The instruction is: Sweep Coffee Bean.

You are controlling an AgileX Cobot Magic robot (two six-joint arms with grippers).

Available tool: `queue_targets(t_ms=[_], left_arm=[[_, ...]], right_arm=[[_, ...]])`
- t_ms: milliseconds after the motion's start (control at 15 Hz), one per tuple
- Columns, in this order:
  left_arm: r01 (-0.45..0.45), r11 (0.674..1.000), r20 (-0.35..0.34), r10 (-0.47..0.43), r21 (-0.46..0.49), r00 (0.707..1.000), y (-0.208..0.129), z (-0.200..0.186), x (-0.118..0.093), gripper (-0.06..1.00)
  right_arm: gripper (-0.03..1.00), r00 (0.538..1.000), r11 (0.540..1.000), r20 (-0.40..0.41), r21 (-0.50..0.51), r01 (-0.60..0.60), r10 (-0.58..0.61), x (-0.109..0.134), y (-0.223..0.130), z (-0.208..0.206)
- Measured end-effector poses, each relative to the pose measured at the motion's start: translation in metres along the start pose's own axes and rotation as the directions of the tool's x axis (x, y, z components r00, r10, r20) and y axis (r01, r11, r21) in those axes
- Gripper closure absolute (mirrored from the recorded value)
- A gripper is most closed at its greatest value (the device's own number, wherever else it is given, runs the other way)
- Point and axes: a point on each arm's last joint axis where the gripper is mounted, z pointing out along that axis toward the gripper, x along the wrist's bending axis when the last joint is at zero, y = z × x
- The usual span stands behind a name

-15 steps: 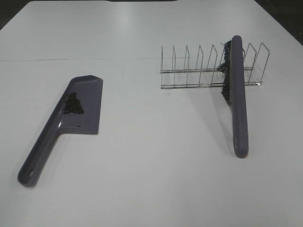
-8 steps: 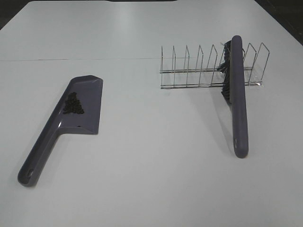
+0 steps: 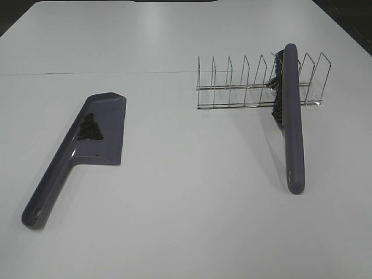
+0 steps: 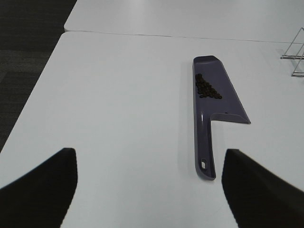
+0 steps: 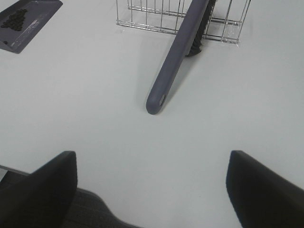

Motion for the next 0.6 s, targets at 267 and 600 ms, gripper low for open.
queue_targets(t_ms=[267, 600], left_arm=[[0.0, 1.0, 0.0, 0.0, 0.0, 1.0, 0.0, 0.0, 0.0, 0.18], [0.0, 1.0, 0.0, 0.0, 0.0, 1.0, 0.0, 0.0, 0.0, 0.18]], right_arm=[[0.22, 1.0, 1.0, 0.0, 0.0, 0.0, 0.0, 0.0, 0.0, 0.0], [0.22, 1.0, 1.0, 0.0, 0.0, 0.0, 0.0, 0.0, 0.0, 0.0]])
